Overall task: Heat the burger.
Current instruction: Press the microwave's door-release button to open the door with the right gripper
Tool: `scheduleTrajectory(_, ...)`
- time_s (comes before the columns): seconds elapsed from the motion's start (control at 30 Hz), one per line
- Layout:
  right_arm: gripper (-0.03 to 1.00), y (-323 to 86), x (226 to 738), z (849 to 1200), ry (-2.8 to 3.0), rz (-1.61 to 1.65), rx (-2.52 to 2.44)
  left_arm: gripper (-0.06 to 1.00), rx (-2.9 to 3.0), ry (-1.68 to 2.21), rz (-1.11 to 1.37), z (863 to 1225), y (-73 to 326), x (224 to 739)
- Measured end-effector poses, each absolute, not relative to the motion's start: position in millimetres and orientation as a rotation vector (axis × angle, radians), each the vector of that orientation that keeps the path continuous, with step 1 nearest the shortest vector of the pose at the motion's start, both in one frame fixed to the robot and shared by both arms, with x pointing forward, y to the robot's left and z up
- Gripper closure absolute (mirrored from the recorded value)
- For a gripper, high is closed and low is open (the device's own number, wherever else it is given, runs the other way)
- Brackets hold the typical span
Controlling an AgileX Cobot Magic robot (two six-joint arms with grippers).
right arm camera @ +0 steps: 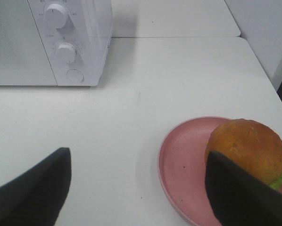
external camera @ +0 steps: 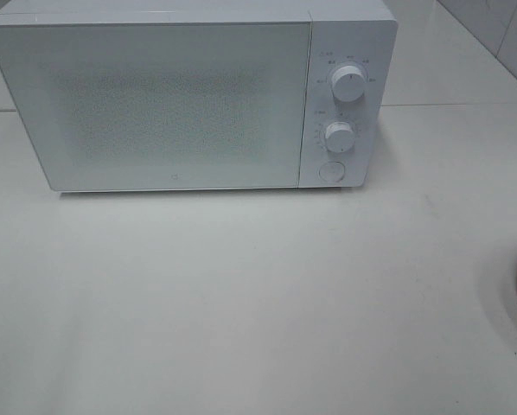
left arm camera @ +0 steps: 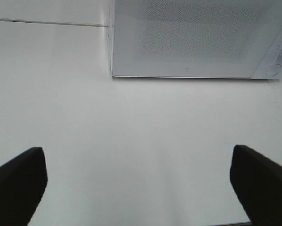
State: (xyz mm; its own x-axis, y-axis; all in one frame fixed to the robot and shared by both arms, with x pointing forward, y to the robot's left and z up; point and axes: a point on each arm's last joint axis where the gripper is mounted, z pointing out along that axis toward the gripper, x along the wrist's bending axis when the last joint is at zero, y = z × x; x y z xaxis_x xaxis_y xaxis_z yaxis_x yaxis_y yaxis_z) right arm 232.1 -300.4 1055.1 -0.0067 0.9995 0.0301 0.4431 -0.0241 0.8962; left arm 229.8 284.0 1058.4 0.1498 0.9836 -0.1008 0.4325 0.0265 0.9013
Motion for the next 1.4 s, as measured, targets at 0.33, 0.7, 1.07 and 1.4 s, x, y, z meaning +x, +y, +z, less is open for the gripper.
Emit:
scheduleTrajectory(0.33,0.23,-299,260,1071,1.565,0.961,1.580,-0.03,1.547,1.418,0.790,1058,284,230)
scheduleTrajectory(0.7,0.23,-297,308,1079,1.566,0.965,1.573,-0.03,1.547,1.418,0.790,1058,284,230)
scheduleTrajectory(1.07,0.23,-295,358,1073,1.594,0.942,1.593,-0.03,1.548,1.418,0.790,1058,284,230)
scheduleTrajectory(1.4,0.23,-293,397,1059,1.615,0.926,1.608,-0.03,1.548,1.418,0.790,1058,284,230)
